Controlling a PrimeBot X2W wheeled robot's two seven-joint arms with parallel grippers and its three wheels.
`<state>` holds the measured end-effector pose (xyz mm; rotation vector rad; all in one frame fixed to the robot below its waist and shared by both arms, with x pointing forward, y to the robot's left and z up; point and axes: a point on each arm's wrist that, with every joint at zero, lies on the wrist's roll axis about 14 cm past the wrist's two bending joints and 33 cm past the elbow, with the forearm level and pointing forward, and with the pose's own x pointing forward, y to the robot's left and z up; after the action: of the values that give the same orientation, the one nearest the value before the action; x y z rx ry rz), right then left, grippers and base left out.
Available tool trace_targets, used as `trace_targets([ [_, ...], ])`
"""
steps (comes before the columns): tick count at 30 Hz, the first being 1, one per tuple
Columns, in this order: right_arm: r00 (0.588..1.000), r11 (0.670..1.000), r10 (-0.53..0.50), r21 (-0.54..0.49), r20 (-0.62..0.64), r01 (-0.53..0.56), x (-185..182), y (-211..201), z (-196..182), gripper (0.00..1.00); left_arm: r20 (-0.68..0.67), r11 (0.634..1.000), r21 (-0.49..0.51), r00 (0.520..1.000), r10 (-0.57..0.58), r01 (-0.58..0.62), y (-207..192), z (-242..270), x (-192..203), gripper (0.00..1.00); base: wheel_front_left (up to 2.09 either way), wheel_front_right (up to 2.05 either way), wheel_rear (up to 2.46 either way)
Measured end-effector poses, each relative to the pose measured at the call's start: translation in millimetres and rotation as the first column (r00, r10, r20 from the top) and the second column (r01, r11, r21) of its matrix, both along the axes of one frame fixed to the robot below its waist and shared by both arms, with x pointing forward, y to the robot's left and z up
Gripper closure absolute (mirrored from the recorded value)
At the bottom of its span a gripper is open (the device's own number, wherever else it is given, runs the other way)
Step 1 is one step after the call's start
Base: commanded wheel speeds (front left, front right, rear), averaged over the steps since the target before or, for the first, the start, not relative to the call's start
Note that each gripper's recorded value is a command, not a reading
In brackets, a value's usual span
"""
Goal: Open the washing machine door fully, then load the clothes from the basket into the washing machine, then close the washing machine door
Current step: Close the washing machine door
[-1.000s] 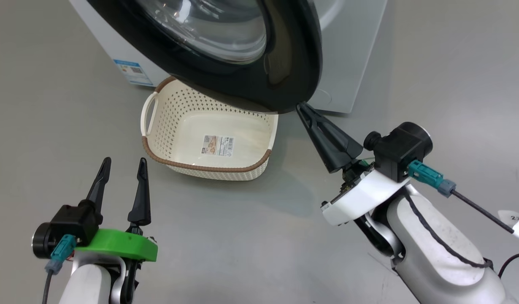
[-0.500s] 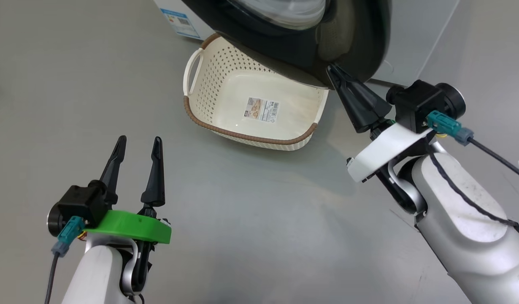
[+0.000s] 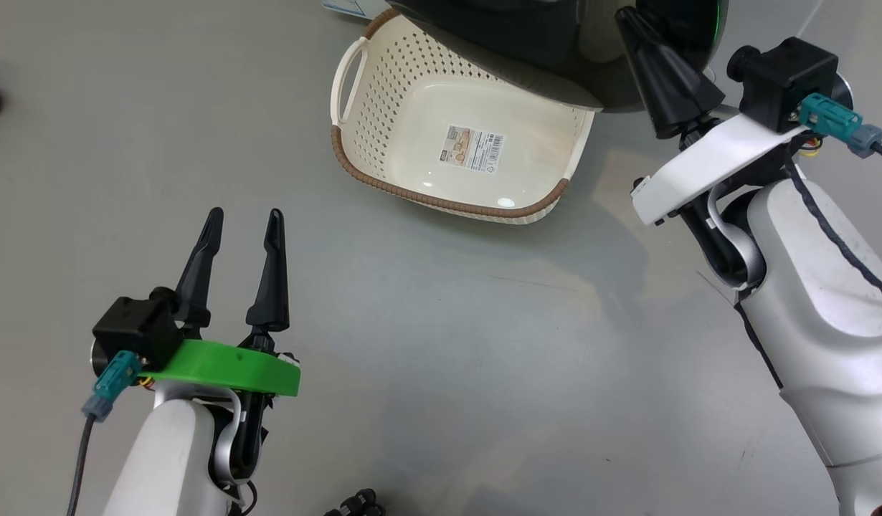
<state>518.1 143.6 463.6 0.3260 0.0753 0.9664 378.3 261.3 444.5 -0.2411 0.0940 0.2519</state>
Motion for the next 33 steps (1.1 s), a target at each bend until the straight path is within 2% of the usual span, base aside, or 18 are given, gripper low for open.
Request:
trace_targets([
  [6,0.993,0.992,-0.119,0.03,-0.006,0.12,32.6,-14.3,1.3,1.0,0.001,0.999,-0.008,0.999,-0.041,0.041,-12.1,-3.2,11.4,0.0,0.0,0.0,0.0],
  [15,0.964,0.962,-0.267,0.056,-0.011,0.267,83.1,-31.0,2.5,1.0,-0.024,0.995,-0.024,0.995,-0.1,0.099,-29.3,-17.0,26.7,0.0,0.0,0.0,0.0],
  [21,0.951,0.948,-0.309,0.081,-0.004,0.309,107.4,-31.2,4.5,1.0,-0.04,0.993,-0.021,0.992,-0.116,0.115,-32.3,-24.8,34.8,0.0,0.0,0.0,0.0],
  [33,0.937,0.937,-0.349,0.032,-0.011,0.349,122.7,-31.3,-16.3,1.0,-0.042,0.989,-0.03,0.988,-0.147,0.145,-40.2,-30.1,45.9,0.0,0.0,0.0,0.0],
])
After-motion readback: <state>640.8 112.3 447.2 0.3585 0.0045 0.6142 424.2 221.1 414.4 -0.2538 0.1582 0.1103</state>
